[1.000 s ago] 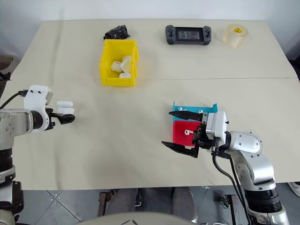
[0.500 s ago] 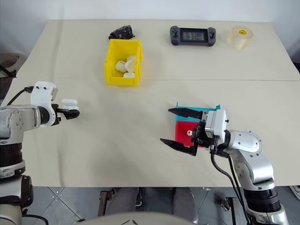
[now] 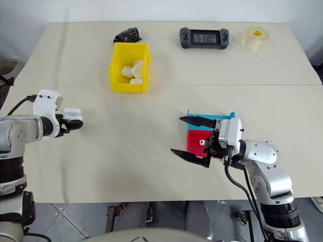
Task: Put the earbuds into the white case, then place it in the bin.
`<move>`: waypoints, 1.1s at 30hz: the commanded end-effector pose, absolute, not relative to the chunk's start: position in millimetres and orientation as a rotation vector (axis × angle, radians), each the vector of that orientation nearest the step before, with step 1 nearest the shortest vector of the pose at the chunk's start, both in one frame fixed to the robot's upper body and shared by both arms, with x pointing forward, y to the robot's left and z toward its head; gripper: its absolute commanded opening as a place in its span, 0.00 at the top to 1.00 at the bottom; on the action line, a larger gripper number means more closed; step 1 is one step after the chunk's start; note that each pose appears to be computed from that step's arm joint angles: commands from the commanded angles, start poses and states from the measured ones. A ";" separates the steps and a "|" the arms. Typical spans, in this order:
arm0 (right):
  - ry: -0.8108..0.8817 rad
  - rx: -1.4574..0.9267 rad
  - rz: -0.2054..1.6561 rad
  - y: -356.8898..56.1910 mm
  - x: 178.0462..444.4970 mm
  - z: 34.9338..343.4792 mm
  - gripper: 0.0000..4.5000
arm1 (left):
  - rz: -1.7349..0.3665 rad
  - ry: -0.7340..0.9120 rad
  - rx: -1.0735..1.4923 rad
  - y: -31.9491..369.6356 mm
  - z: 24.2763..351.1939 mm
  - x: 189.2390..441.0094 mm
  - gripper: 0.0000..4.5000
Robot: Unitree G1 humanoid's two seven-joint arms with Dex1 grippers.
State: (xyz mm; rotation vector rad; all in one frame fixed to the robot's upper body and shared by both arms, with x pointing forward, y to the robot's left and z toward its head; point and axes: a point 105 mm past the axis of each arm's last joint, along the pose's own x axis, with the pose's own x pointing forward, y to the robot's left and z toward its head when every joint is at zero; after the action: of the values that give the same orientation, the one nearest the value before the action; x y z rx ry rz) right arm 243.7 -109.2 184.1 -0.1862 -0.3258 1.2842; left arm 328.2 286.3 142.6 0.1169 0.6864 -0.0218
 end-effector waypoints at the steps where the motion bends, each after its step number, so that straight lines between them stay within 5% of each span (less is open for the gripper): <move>1: -0.359 -0.208 1.278 -110.8 241.8 191.3 0.00 | -0.173 0.505 0.148 268.4 159.1 332.2 0.39; 11: -0.276 -0.320 1.198 -150.3 245.2 194.7 0.00 | -0.869 -0.107 0.253 174.0 199.0 283.5 0.39; 23: -0.095 -0.486 0.962 -230.3 220.4 207.0 0.00 | -1.365 -0.362 -0.033 89.5 176.6 248.9 0.39; 33: 0.140 -0.522 0.807 -284.0 186.1 183.5 0.00 | -1.656 -0.558 -0.040 26.5 170.5 236.6 0.39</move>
State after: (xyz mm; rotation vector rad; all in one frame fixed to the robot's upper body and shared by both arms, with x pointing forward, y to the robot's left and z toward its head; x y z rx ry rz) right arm 190.2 -276.5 179.1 -0.4875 0.1376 0.8340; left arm 240.6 32.1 167.9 -0.0597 -0.5089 -1.6228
